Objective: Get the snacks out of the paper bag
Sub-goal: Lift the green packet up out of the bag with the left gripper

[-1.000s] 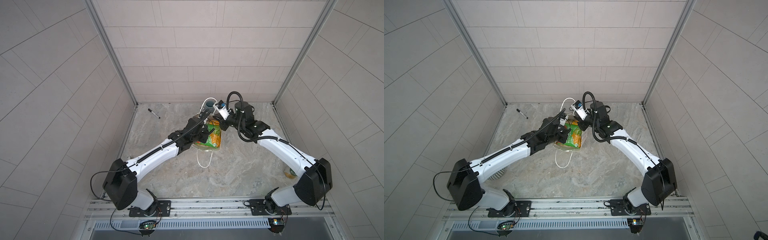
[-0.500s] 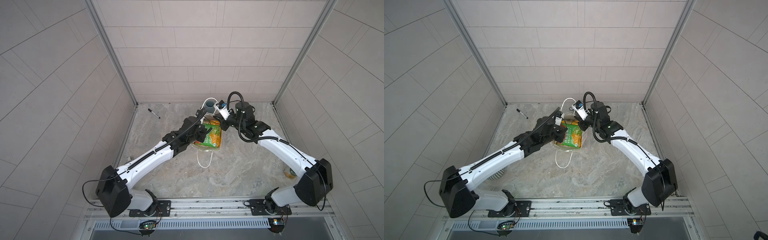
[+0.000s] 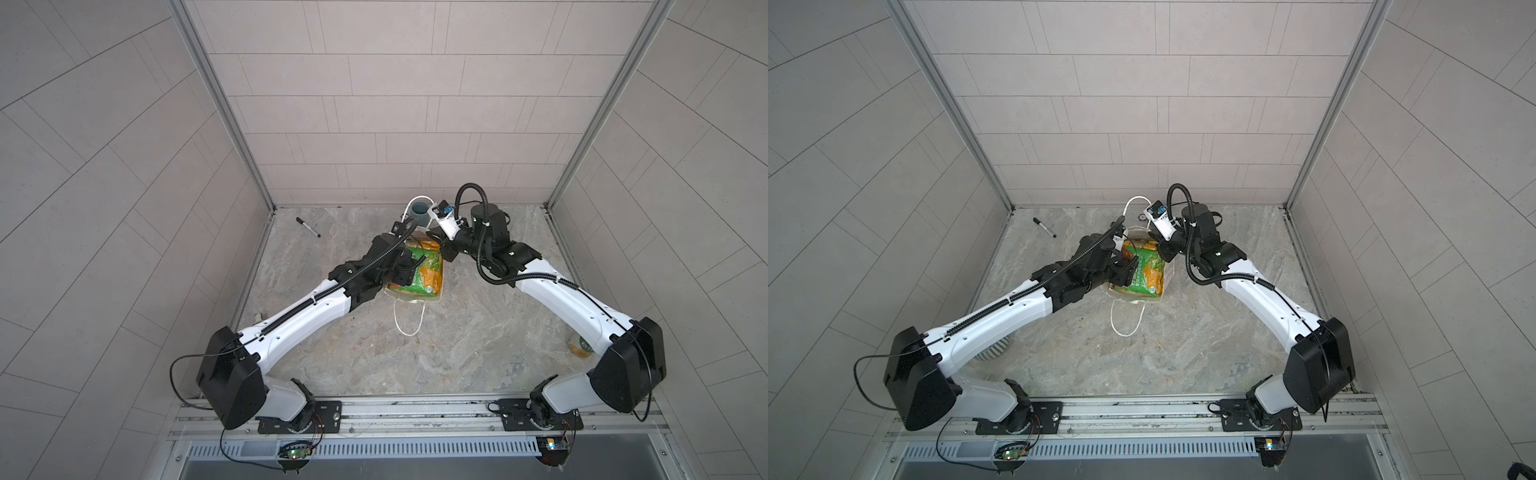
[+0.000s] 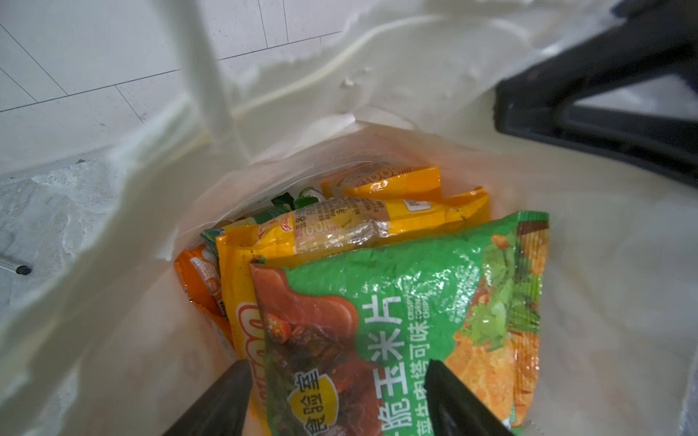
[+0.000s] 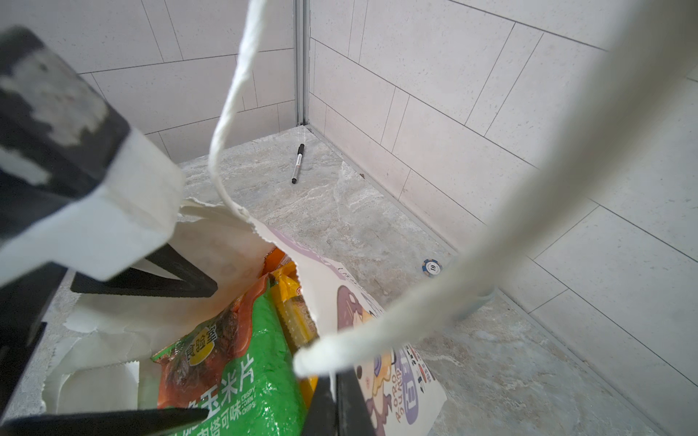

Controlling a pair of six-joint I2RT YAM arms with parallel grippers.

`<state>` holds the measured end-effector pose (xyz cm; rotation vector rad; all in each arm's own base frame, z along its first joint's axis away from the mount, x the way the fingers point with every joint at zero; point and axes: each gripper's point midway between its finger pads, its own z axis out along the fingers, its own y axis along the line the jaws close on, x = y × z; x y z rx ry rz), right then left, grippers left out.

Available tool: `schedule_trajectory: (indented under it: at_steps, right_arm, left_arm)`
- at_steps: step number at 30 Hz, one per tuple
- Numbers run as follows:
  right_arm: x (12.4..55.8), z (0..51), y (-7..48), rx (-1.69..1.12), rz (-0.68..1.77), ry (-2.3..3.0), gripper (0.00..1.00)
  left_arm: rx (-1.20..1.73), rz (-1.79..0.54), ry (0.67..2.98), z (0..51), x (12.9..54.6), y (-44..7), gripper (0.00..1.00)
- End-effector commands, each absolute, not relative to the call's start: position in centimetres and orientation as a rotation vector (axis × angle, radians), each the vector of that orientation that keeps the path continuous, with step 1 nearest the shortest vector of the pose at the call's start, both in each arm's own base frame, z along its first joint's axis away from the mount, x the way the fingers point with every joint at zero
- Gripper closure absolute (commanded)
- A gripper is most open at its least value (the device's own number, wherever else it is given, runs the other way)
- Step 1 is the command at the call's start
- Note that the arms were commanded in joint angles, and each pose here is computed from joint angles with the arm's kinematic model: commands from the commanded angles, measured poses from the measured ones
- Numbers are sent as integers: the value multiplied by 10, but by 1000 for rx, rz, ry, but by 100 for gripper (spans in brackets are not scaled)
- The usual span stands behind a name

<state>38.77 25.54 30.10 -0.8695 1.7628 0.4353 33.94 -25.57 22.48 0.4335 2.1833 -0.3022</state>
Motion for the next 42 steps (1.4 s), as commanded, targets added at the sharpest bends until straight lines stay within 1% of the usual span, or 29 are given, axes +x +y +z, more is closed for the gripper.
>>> schedule_trajectory:
  at_steps: [1, 7, 9, 11, 12, 15, 17, 20, 21, 22, 23, 24, 25, 26, 33, 42]
  right_arm:
    - [381, 330, 259, -865, 468, 1664, 100]
    - [380, 330, 259, -868, 470, 1661, 100]
    - [380, 330, 259, -868, 468, 1660, 100]
    - [380, 330, 259, -867, 466, 1660, 100]
    - [380, 330, 259, -866, 466, 1659, 100]
    - [380, 330, 258, -865, 465, 1661, 100]
    - [380, 330, 259, -866, 465, 1660, 100]
    - [380, 331, 259, -864, 466, 1658, 100]
    - [380, 331, 259, -863, 466, 1657, 100]
    - [380, 332, 259, -862, 466, 1655, 100]
    - [380, 331, 258, -862, 465, 1658, 100]
    - [380, 332, 258, -861, 464, 1657, 100]
    - [380, 331, 258, -862, 465, 1656, 100]
    - [380, 331, 258, -859, 465, 1657, 100]
    - [380, 333, 257, -854, 463, 1654, 100]
    - [387, 335, 250, -804, 429, 1674, 100]
  left_arm:
    - [412, -322, 2194, 222, 348, -259, 17]
    - [428, -380, 2223, 204, 349, -272, 15]
    - [438, -406, 2226, 201, 348, -276, 21]
    - [439, -423, 2221, 201, 348, -278, 29]
    - [440, -432, 2215, 202, 348, -279, 35]
    - [444, -453, 2201, 207, 347, -281, 57]
    - [441, -457, 2192, 211, 346, -280, 61]
    - [444, -474, 2179, 217, 344, -280, 70]
    - [445, -479, 2174, 219, 343, -280, 80]
    - [443, -483, 2170, 221, 343, -280, 83]
    - [445, -492, 2163, 223, 342, -281, 83]
    - [444, -504, 2157, 225, 341, -281, 85]
    - [441, -512, 2152, 227, 340, -282, 94]
    - [442, -515, 2150, 228, 340, -281, 100]
    - [436, -528, 2110, 251, 334, -277, 100]
    - [435, -535, 2019, 312, 317, -259, 100]
